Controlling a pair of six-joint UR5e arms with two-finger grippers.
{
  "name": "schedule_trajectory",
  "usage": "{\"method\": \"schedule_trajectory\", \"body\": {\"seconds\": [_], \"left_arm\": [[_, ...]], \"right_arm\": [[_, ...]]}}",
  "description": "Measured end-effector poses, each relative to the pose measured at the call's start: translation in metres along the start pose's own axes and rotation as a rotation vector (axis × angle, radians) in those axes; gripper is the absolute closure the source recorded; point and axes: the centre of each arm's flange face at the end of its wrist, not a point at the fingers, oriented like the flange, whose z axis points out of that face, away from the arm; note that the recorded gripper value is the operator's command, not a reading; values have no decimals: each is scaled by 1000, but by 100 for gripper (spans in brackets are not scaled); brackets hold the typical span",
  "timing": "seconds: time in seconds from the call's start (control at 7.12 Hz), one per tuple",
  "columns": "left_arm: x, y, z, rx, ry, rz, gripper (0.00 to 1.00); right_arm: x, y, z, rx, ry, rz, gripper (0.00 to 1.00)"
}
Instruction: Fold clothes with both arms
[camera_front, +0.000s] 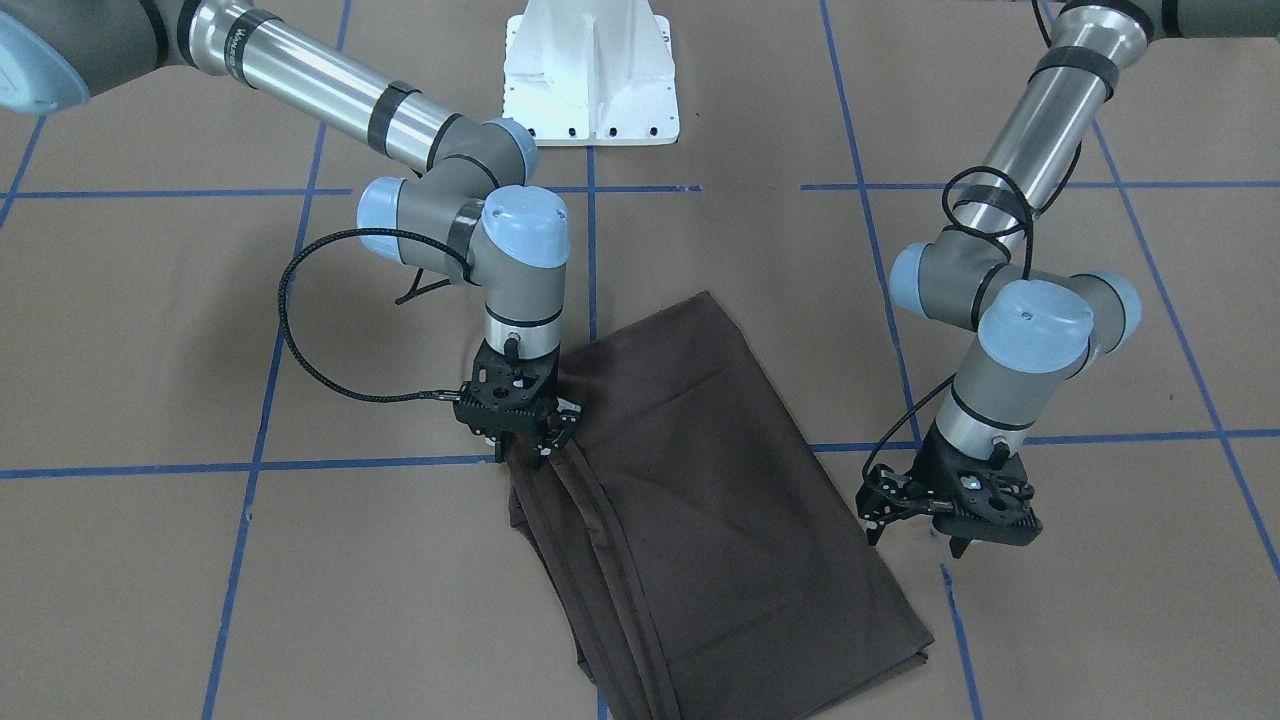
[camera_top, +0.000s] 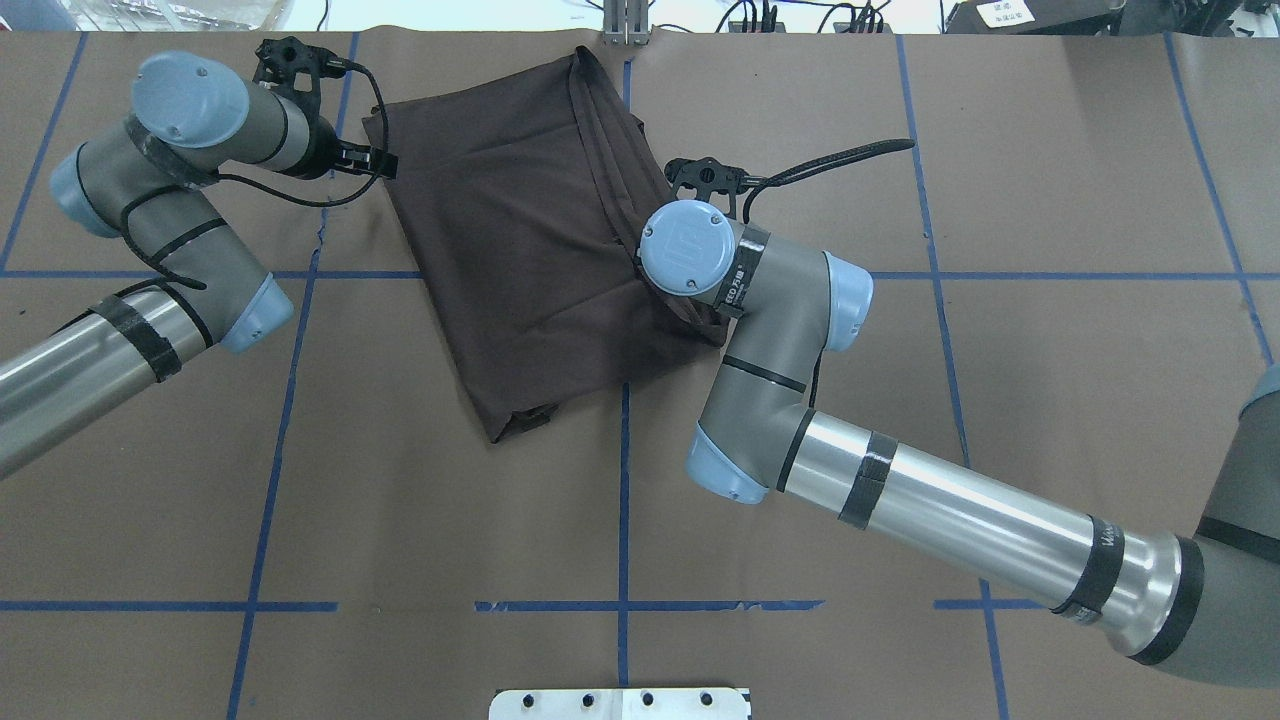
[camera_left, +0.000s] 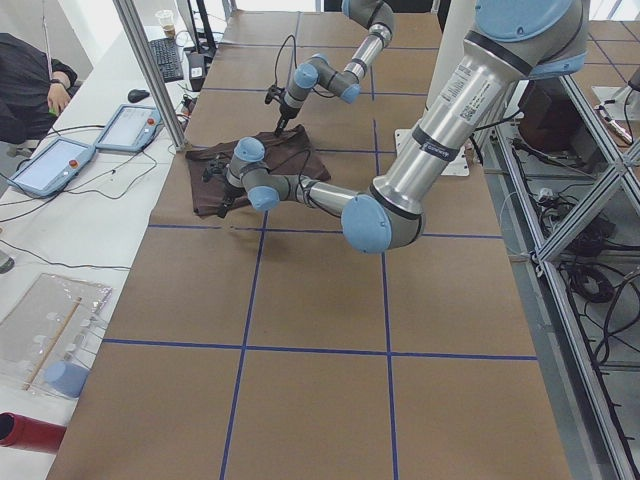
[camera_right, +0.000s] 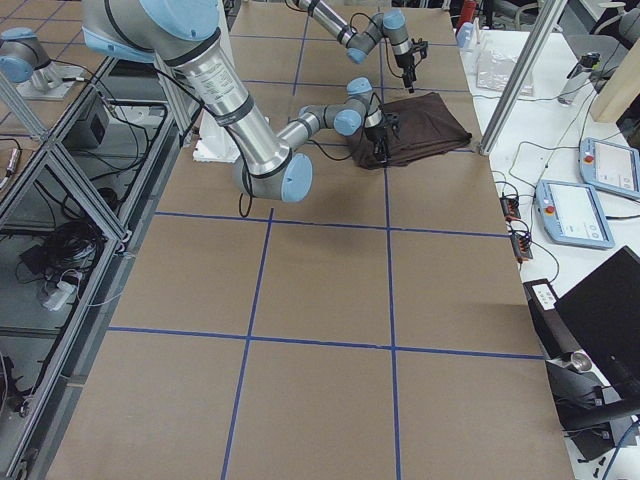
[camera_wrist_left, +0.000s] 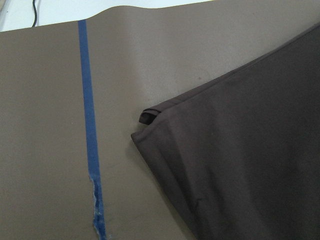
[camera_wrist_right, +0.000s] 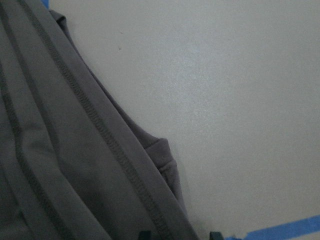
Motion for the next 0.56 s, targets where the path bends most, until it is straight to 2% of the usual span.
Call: {"method": "schedule_trajectory", "body": {"seconds": [0.14, 0.56], "left_arm": [[-1, 0, 0, -1, -1, 0, 0], [-1, 1, 1, -2, -2, -1, 0]], "right_arm": [[1, 0, 3, 0, 6, -4, 52], [-1, 0, 3, 2, 6, -2, 93]]}}
